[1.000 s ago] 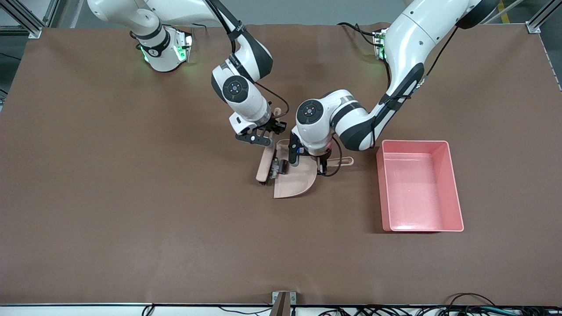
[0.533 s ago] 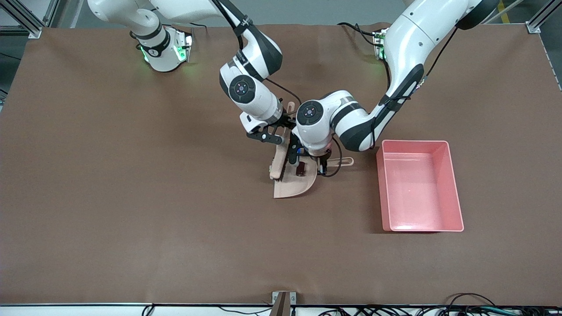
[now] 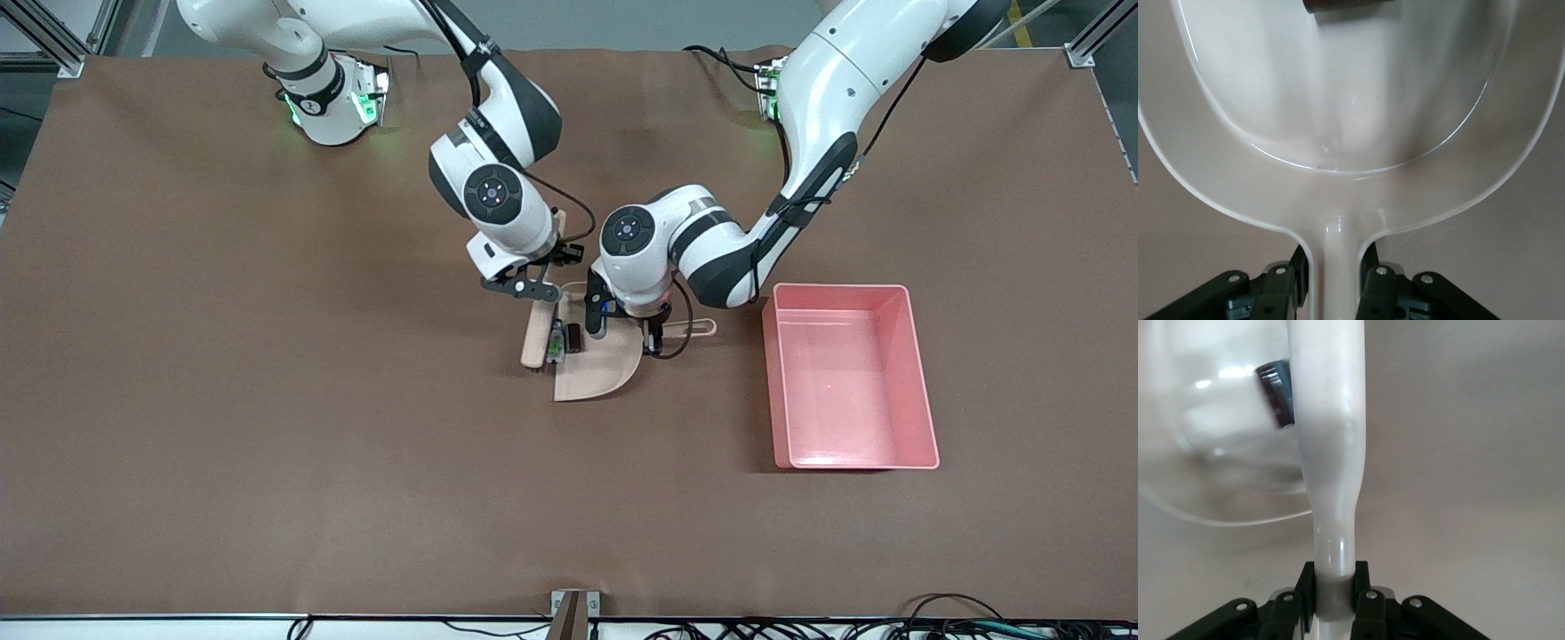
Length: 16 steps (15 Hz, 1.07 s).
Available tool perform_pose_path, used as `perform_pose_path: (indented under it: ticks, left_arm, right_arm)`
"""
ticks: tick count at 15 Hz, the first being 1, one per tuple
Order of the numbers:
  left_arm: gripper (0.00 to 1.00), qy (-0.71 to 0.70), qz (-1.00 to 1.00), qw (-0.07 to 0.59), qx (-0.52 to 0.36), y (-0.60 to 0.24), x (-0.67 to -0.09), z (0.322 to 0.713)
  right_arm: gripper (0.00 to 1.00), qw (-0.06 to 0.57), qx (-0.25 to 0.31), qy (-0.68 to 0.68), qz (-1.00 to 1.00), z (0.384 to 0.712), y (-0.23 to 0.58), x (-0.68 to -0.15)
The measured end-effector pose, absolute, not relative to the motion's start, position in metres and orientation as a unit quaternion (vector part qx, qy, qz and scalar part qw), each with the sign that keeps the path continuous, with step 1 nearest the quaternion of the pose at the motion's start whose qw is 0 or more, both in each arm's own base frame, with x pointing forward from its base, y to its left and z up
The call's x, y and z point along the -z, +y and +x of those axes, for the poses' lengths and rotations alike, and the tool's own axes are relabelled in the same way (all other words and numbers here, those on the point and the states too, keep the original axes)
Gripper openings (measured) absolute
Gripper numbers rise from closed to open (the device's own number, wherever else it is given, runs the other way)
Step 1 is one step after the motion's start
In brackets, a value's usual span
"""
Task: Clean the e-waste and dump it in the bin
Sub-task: 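Sweep the green switch into the dustpan with the right gripper's brush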
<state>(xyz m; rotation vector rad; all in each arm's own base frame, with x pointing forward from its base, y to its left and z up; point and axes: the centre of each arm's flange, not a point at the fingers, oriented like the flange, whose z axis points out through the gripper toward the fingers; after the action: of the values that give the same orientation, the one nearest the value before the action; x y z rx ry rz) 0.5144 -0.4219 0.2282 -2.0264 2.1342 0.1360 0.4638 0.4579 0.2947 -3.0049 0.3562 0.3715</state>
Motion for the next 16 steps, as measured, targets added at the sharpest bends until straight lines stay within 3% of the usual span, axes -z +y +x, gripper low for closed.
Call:
perform_pose_path:
  ticks: [7,14,16]
  left_arm:
    - [0.33,0.72,-0.685,0.097,-0.047,-0.422,-0.227,0.514]
    - [0.33,0.718,-0.687,0.096,-0.048,-0.421,-0.225,0.514]
    - [0.33,0.717,-0.689,0.097,-0.05,-0.417,-0.223,0.517]
  right_arm:
    - [0.27,-0.012,-0.12,0.052,-0.991,0.455,0.438,-0.264]
    - [0.27,0.038,-0.066,0.012,-0.997,0.431,0.491,-0.229]
    - [0.27,0.055,-0.077,0.029,-0.995,0.43,0.498,-0.228]
